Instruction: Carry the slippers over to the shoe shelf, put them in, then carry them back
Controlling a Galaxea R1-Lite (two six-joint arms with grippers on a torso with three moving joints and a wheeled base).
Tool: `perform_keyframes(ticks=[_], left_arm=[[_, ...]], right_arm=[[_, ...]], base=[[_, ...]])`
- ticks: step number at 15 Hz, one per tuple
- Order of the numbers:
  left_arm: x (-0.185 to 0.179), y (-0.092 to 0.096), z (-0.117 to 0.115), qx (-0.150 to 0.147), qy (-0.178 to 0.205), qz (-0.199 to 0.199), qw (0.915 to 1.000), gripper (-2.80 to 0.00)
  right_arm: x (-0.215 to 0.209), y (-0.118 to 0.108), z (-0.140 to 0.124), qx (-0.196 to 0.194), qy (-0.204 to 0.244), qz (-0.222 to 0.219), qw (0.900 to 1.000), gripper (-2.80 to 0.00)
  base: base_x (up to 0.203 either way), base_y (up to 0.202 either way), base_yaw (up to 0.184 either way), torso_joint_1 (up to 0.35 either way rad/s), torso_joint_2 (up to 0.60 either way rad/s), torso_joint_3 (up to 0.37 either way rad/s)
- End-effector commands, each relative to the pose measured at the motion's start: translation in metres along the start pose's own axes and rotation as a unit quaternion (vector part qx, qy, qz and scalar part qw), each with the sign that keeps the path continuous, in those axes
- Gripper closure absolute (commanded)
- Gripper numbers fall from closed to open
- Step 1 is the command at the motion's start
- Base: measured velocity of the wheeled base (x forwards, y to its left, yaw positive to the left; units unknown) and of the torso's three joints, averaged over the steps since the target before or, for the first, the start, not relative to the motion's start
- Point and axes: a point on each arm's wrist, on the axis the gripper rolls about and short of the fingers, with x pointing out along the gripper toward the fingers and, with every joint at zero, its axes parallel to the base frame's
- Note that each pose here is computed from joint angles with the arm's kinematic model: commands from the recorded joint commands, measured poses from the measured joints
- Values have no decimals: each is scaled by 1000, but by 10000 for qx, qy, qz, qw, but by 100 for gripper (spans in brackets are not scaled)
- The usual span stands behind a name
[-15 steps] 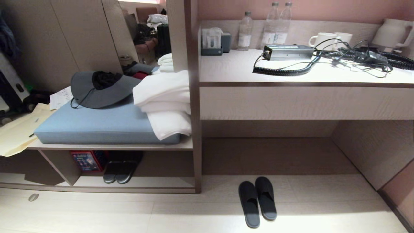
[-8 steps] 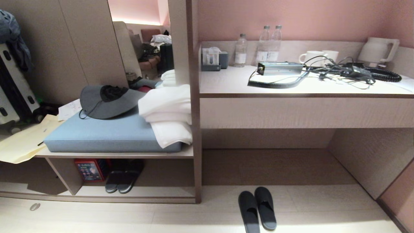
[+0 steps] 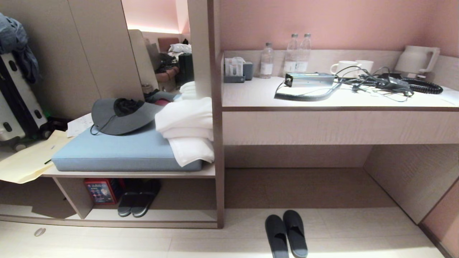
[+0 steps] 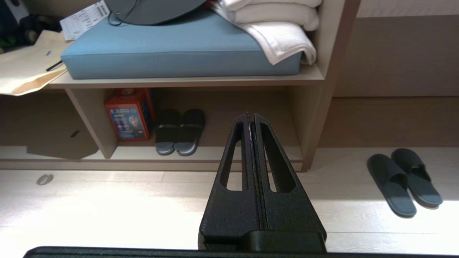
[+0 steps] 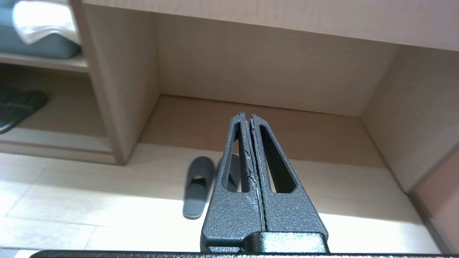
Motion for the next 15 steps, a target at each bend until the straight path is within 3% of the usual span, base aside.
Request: perform_keyframes(ticks=[1,15], left_arm=[[0,0,0,-3,1,2,10000,0],[0,0,0,-3,3,2,10000,0]], right_arm=[[0,0,0,-6,7,-3,10000,0],[0,0,0,-13,7,5,10000,0]], base=[[12,60,-12,8,7,-2],[1,184,-2,2,2,3]])
